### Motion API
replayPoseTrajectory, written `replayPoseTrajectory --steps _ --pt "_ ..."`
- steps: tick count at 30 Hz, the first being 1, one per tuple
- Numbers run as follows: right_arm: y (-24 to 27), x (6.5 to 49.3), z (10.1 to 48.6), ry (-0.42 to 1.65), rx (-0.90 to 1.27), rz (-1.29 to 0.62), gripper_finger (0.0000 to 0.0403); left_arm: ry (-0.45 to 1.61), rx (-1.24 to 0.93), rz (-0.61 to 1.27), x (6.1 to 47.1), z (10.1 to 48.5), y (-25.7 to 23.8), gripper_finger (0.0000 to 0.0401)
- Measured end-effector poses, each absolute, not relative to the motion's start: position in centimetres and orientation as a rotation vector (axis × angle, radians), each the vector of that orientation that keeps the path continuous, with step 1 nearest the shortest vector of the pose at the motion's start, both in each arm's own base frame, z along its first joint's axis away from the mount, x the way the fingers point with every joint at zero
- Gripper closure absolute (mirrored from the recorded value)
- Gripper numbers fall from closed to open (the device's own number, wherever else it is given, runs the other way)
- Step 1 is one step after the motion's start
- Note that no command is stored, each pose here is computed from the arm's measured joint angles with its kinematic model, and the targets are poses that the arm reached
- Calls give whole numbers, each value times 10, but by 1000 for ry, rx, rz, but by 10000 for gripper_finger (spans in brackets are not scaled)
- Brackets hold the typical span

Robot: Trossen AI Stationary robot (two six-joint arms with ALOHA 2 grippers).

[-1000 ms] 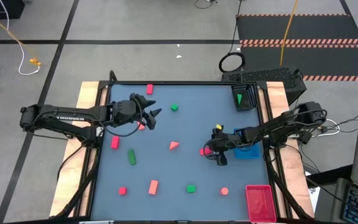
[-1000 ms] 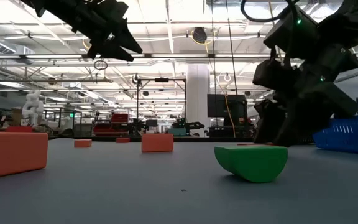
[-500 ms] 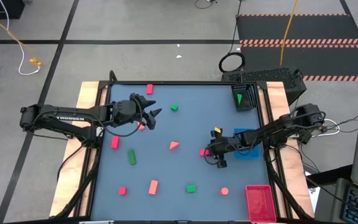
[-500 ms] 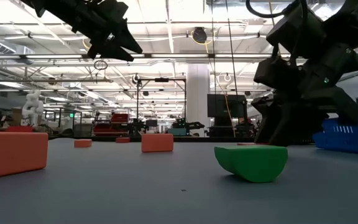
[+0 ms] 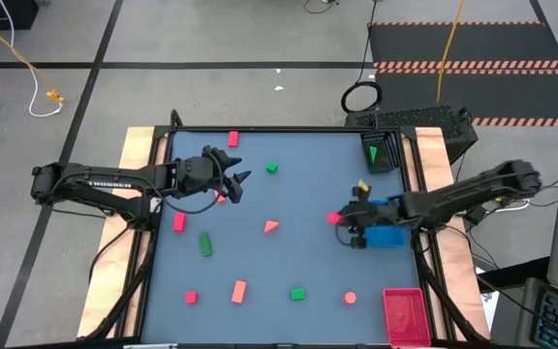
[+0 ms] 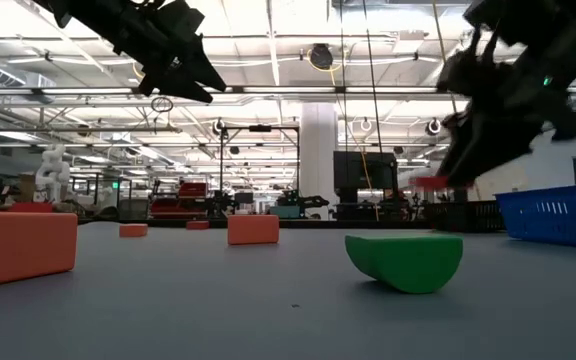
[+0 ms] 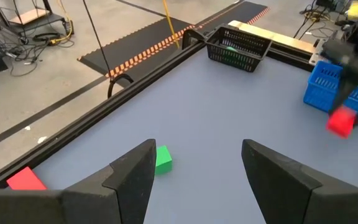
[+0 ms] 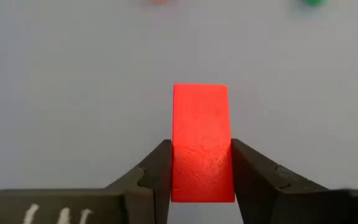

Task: Sort & place blocks by color
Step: Put the red block into the blue bin

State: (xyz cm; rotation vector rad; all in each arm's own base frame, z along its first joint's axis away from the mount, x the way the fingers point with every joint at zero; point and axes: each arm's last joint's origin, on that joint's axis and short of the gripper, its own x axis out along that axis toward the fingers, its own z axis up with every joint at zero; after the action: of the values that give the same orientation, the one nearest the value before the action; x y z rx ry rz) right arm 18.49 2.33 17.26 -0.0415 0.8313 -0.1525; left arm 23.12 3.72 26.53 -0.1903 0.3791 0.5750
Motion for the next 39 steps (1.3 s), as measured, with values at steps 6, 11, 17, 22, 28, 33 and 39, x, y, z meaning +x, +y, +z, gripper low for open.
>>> replayPoseTrajectory --steps 6,11,17,22,28,33,39 --pt "16 147 192 821 163 -283 282 379 -191 572 231 265 37 162" --pt "12 122 193 877 324 -384 282 374 -201 573 231 266 36 162" --pt "9 106 189 959 414 -481 282 373 -205 573 231 265 36 162" --pt "9 102 187 1000 419 -501 280 372 -208 574 231 265 36 162" --pt "11 101 186 1044 472 -463 276 373 -208 574 231 265 36 162" --pt "14 99 185 1104 535 -386 262 373 -209 574 231 265 36 162" --pt "14 96 184 1139 550 -393 210 373 -207 564 232 265 34 162"
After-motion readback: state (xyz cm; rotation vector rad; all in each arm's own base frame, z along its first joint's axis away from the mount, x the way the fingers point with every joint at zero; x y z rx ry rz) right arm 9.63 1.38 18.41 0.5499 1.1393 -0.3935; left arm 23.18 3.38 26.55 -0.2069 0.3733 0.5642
